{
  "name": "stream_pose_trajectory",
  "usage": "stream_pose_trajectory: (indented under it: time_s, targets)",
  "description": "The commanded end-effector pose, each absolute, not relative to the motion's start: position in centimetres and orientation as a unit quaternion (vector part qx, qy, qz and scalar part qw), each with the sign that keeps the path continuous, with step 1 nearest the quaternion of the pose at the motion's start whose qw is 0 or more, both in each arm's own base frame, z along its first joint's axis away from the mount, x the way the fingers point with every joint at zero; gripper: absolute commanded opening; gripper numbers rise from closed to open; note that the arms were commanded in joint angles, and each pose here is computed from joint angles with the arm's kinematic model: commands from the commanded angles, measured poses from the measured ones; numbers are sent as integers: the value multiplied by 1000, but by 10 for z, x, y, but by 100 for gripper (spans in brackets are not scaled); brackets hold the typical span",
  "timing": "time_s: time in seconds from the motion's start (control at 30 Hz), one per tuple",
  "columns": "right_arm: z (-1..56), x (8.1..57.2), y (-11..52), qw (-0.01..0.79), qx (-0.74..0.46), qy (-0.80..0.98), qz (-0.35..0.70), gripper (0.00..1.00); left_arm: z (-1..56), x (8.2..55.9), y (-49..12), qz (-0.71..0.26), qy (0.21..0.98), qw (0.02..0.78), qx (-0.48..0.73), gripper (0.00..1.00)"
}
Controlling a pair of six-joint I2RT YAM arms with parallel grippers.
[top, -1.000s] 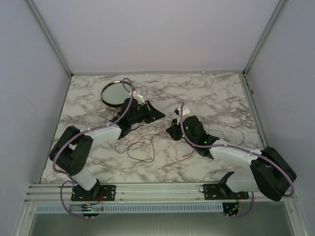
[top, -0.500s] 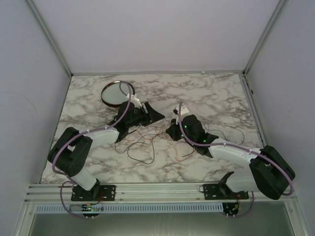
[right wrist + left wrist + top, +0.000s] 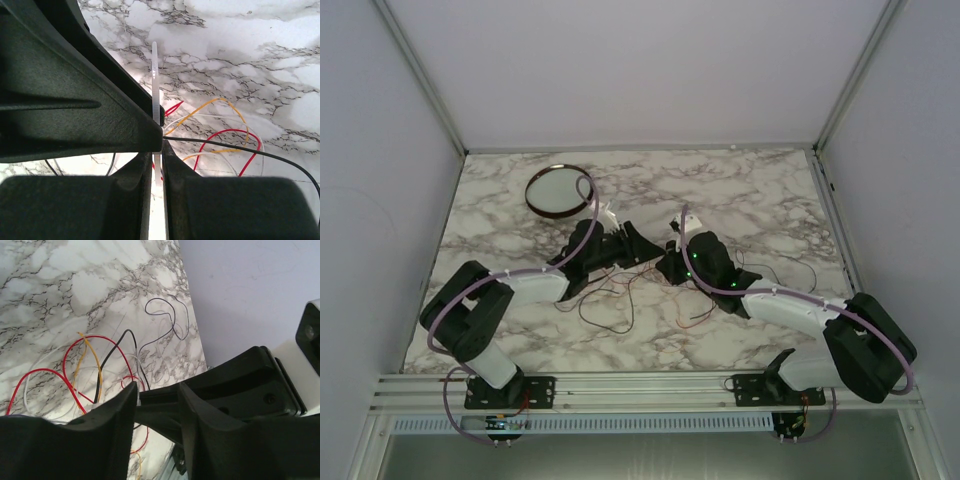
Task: Zip-tie the wires
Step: Tie the cable at the center of the board.
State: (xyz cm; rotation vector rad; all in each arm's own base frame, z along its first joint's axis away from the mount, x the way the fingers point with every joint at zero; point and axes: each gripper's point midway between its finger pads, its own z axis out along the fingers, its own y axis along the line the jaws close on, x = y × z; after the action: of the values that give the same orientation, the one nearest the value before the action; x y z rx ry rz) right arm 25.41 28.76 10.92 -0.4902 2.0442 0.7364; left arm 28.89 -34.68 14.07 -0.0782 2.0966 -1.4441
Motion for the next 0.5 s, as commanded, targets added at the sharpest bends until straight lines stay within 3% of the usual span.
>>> stream_pose_trajectory:
  time_s: [0.0,0.27,0.47]
  targets:
    - [129,262,294,459,-195,811,307,3,143,290,-354,-548,779,304,-25,35]
    - [125,262,291,455,-190,815,303,2,138,290,-356,-541,784,303,-28,0]
    - [121,258,291,447,-189,820,302,1,158,307,-357,-539,777,323,-17,0]
